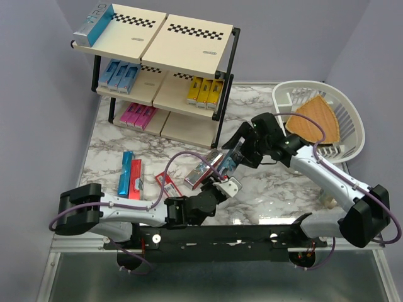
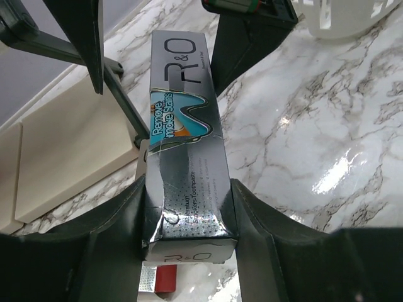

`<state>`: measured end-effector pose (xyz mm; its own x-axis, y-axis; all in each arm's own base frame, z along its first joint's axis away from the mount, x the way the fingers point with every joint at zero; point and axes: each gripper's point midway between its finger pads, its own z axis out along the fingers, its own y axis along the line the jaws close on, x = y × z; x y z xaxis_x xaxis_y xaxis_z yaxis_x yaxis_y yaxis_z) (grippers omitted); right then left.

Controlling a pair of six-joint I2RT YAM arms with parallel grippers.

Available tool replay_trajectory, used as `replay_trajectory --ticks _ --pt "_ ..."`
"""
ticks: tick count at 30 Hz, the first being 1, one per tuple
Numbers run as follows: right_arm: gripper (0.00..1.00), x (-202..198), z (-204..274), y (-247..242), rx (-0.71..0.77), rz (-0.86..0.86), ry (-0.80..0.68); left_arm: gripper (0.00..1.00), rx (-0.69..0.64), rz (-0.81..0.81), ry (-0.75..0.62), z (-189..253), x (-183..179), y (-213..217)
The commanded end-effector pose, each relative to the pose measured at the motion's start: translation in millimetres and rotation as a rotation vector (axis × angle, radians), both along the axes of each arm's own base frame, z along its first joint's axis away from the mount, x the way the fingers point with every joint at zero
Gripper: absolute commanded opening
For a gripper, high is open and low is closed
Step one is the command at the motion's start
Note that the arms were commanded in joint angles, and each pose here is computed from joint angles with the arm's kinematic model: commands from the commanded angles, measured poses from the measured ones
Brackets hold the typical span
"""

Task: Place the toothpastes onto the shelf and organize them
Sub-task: Place the toothpaste on the shelf.

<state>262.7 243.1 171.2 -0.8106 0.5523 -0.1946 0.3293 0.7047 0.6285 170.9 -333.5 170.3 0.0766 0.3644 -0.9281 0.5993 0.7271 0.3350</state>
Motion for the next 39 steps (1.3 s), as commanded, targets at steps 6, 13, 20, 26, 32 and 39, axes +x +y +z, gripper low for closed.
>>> replay_trajectory --ticks 6,13,20,26,32,39 --pt "1.00 23.5 37.6 -28.7 -0.067 -0.025 -0.186 0.22 -0.181 -0.089 0.031 52.9 -0.9 2.3" --pt "1.00 41.5 88.9 -59.9 -0.080 -0.047 -0.360 0.21 -0.172 -0.119 0.098 52.0 -2.1 11.8" --pt "1.00 47.6 149.2 -97.6 -0.245 -0.040 -0.620 0.21 -0.203 -0.118 0.114 72.7 4.9 22.1" --pt "1.00 38.3 172.2 -140.9 -0.411 -0.133 -0.746 0.21 -0.265 -0.112 0.089 136.1 18.5 31.5" --pt "1.00 25.9 172.4 -166.1 -0.495 -0.191 -0.811 0.21 -0.364 -0.140 0.010 238.2 31.0 43.2" --pt "1.00 21.6 162.7 -172.9 -0.544 -0.174 -0.816 0.21 -0.423 -0.088 -0.114 345.4 58.6 67.7"
